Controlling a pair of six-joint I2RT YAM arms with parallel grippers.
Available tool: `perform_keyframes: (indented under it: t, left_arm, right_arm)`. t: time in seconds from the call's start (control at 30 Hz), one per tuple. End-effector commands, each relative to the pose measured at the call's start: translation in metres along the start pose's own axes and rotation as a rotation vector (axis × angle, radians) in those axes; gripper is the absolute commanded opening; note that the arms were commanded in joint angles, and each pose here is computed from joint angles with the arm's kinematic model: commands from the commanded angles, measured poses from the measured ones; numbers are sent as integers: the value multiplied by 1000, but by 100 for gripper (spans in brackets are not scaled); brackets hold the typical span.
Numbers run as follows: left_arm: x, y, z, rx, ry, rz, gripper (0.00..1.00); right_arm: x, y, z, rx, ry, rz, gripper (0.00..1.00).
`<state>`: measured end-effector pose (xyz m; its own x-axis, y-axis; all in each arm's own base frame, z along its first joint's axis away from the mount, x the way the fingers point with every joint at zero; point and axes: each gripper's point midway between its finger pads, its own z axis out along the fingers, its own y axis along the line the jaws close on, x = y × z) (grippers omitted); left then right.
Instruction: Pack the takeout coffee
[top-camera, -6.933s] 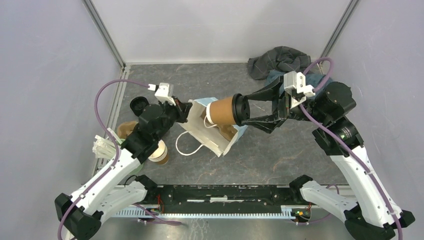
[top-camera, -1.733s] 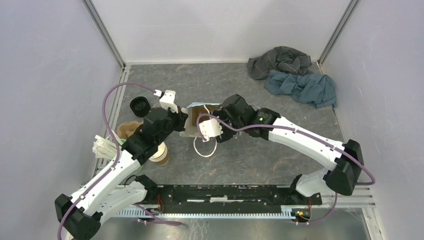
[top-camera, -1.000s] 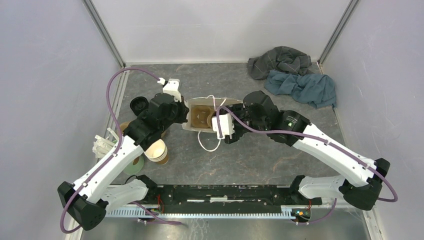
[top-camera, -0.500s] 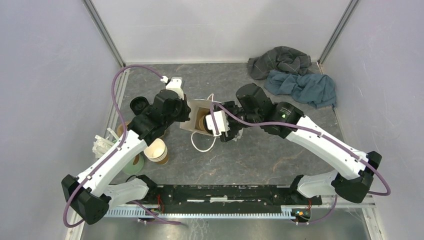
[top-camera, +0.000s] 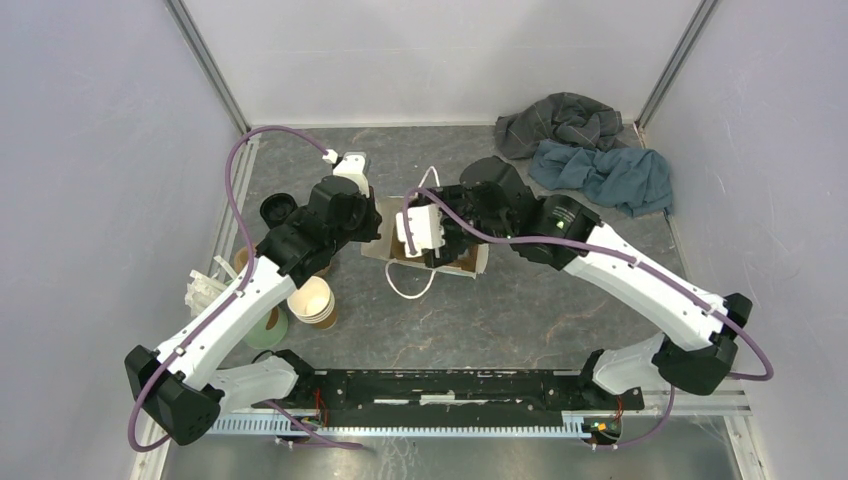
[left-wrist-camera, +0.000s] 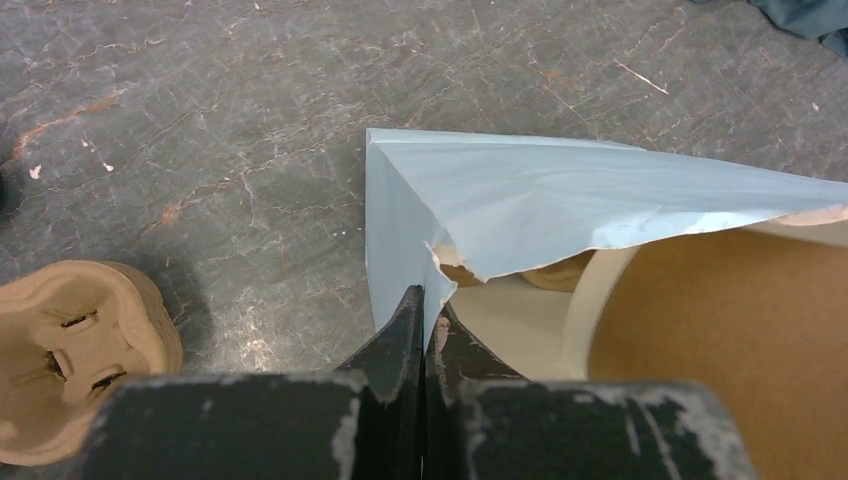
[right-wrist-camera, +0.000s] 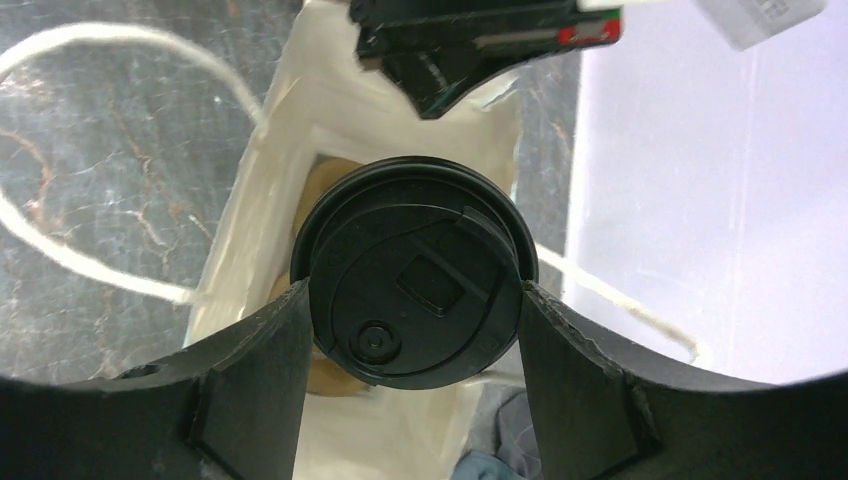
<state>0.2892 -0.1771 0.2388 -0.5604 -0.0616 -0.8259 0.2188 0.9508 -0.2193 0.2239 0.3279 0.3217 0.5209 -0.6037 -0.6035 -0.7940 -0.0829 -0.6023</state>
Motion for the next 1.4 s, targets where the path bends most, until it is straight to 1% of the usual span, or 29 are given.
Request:
perform_keyframes:
  t: [0.0,0.07,0.2,0.37,0.5,0.57,0.77,0.87,0.93,1.07,1.23,1.37]
  left_arm:
    - [-23,-5,-5,5,-70,-34,2]
    - [-24,-6,-5,11,-73,-33,2]
    - [-26,-7,-5,17,-85,-31,2]
    - [-29,-5,-11,25,-121,-23,2]
    - [-29,-1,-14,15,-147,-21,2]
    - [-28,1,-13,10,-148,-23,2]
    - [-23,4,-9,6,-161,-21,2]
    - [-26,8,-10,0,-204,-2,2]
    - [-28,10,-13,3,-242,6,2]
    - [-27,9,-18,43,-309,19,2]
    - [-22,12,-23,75,-387,39,2]
    - [-15,15,-20,77,-404,71,2]
  right_arm:
    - [-13,-24,0,78,57,-13,0]
    - [-12,-24,8,71,92,-17,0]
    - [-11,-22,18,57,105,-29,0]
    - [10,-11,32,30,152,-28,0]
    - [18,-6,40,-24,195,-39,0]
    - [26,-8,41,-16,238,-61,0]
    - [36,-6,55,-25,278,-64,0]
    - [43,-4,63,-17,294,-54,0]
    - [46,-4,67,3,283,-42,0]
    - [48,-4,73,11,221,15,0]
    - [58,-2,78,-14,252,-1,0]
    - [70,-3,81,-17,300,-45,0]
